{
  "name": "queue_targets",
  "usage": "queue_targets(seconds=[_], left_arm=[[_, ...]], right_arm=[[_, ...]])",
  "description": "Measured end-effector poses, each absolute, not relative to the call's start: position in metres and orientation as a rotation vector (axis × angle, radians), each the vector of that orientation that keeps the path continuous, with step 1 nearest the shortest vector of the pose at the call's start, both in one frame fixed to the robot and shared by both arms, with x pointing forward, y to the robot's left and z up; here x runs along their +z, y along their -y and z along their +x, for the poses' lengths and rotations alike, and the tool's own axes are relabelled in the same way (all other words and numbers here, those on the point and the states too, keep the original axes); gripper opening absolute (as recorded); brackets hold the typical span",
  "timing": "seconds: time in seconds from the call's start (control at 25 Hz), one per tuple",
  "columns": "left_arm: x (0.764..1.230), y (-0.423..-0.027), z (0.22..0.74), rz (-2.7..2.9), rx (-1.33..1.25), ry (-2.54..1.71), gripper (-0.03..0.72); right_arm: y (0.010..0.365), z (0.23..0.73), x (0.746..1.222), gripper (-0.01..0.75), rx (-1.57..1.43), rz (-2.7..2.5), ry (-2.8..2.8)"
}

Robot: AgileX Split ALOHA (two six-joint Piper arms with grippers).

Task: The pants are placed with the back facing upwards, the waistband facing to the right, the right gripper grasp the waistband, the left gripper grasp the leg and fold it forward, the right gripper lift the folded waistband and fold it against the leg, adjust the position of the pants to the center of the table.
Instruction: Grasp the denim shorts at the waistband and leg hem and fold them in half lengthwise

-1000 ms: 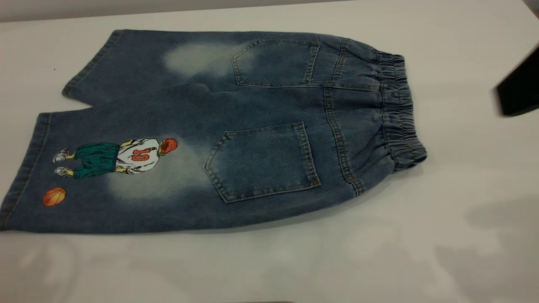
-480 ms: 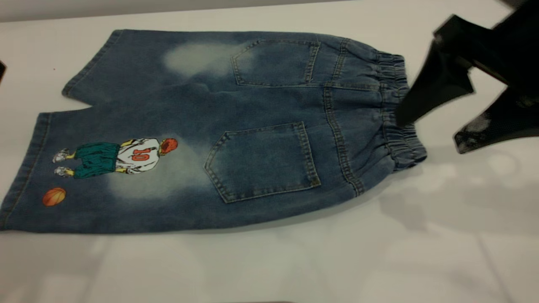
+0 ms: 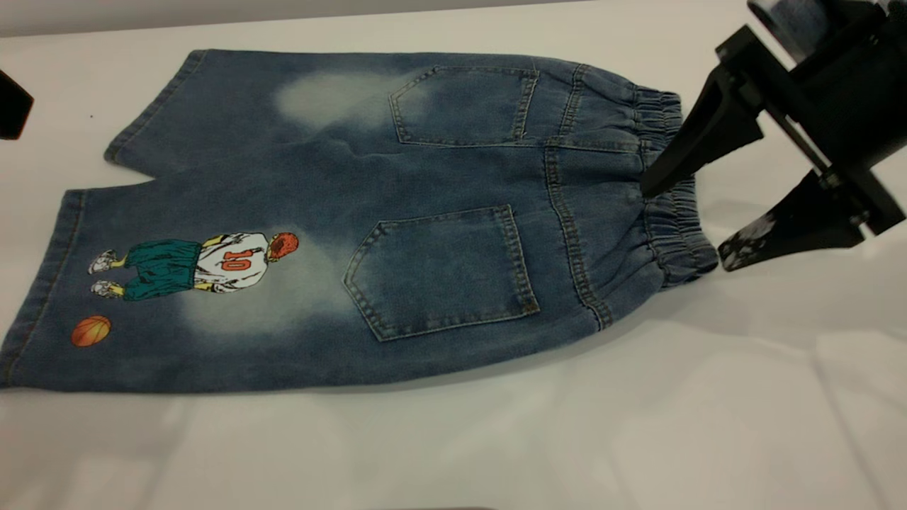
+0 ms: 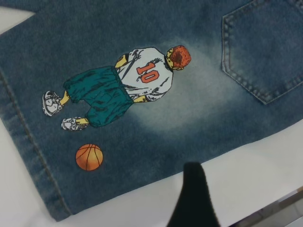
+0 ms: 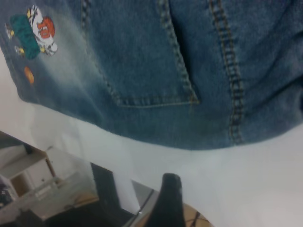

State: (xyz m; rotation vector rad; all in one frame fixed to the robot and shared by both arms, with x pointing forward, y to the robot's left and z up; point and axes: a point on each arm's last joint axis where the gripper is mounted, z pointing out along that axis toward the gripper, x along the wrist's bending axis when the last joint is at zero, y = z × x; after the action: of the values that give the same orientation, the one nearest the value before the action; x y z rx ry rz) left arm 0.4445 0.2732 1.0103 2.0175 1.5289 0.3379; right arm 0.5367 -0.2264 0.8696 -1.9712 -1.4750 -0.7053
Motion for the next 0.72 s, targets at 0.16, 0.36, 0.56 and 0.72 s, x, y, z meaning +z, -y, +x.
queue_targets(seconds=[0.16,0.36,0.56,0.72], left_arm=[[1.011,-0.273,0.445,2.016,0.338,-1.529,0.504],[1.011,-0.273,0.445,2.016,0.338,-1.528,0.504],[1.011,-0.273,0.445,2.016,0.338,-1.527,0.504],[1.011,-0.273,0.445,2.018,0.339,-1.525,0.504]], right_arm=[[0.225,0.538,0.855,0.594,-0.688,-1.981,1.421],[0.226,0.537,0.839,0.594,-0.647,-2.001,1.404],[0.226,0.542,0.831,0.594,-0.643,-2.012,1.391],[0.225,0.551,0.823,0.594,-0.651,-2.016,1.362]])
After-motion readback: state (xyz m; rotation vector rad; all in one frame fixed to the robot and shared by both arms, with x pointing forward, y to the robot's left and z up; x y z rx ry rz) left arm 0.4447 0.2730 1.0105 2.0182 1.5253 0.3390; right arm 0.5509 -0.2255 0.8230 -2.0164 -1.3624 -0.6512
